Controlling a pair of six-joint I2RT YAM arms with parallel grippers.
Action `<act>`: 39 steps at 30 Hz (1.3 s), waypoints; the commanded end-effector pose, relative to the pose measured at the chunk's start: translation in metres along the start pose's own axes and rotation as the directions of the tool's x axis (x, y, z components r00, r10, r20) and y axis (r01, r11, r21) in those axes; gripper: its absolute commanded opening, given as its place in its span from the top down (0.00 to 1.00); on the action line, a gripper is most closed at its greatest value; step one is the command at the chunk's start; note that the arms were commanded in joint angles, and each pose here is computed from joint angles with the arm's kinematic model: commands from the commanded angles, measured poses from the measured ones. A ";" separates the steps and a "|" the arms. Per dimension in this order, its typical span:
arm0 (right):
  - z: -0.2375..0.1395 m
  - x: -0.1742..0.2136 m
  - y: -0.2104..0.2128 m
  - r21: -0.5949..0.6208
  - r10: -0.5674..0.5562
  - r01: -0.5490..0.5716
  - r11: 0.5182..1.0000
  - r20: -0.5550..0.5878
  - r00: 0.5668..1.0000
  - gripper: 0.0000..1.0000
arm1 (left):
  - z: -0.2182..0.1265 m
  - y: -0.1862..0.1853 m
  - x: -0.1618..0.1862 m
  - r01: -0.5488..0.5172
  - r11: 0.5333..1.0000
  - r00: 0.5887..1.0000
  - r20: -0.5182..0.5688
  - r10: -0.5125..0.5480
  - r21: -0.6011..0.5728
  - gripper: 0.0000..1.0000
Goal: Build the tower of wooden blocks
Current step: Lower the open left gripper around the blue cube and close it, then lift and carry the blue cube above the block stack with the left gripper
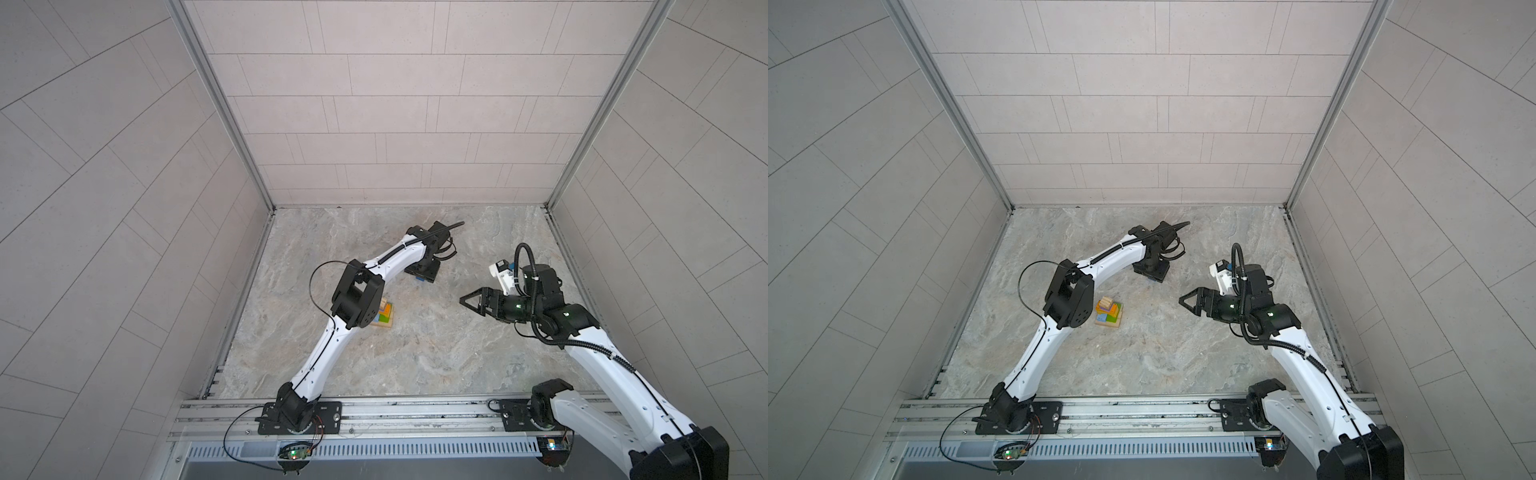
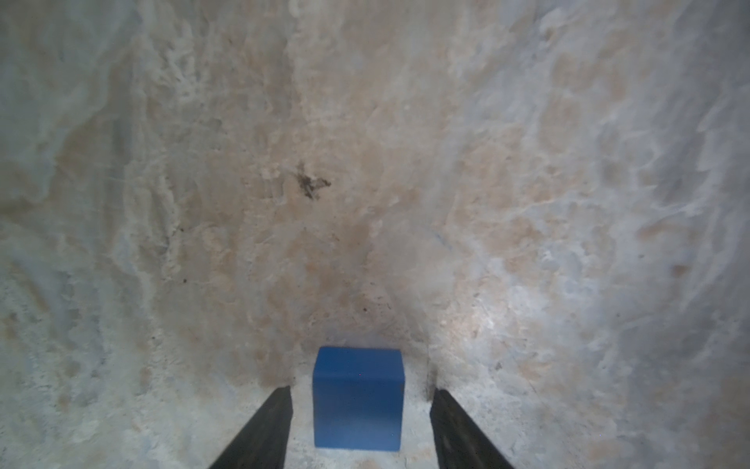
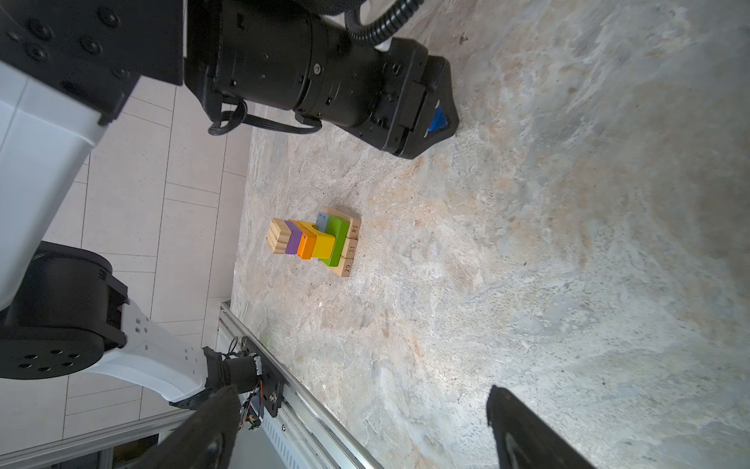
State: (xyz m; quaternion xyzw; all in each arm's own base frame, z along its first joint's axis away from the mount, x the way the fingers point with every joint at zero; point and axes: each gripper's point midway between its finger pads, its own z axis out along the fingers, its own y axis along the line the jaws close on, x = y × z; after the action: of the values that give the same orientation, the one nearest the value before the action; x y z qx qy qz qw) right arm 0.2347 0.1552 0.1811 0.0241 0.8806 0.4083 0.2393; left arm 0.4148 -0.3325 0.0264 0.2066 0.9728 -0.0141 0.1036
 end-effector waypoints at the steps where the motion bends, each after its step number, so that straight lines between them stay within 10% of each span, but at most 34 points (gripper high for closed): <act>1: -0.005 -0.005 0.007 -0.008 -0.026 0.026 1.000 0.013 1.000 0.04 | -0.006 0.000 -0.009 0.011 1.000 0.999 0.030 -0.011 -0.007 0.42; 19: -0.003 -0.004 0.005 -0.005 -0.018 0.018 1.000 0.005 1.000 0.04 | -0.020 0.005 -0.007 0.017 1.000 0.999 0.032 -0.016 -0.022 0.65; 39: -0.003 -0.005 0.001 0.019 -0.042 0.042 0.999 0.004 0.999 0.04 | -0.073 0.011 -0.001 0.043 0.999 0.997 0.057 -0.043 0.002 0.69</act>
State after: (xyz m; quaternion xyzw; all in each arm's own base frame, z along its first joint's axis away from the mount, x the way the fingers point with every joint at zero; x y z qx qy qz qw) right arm 0.2335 0.1543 0.1767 0.0163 0.8849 0.4008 0.2367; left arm 0.4094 -0.3252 0.0604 0.1929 0.9747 -0.0146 0.1122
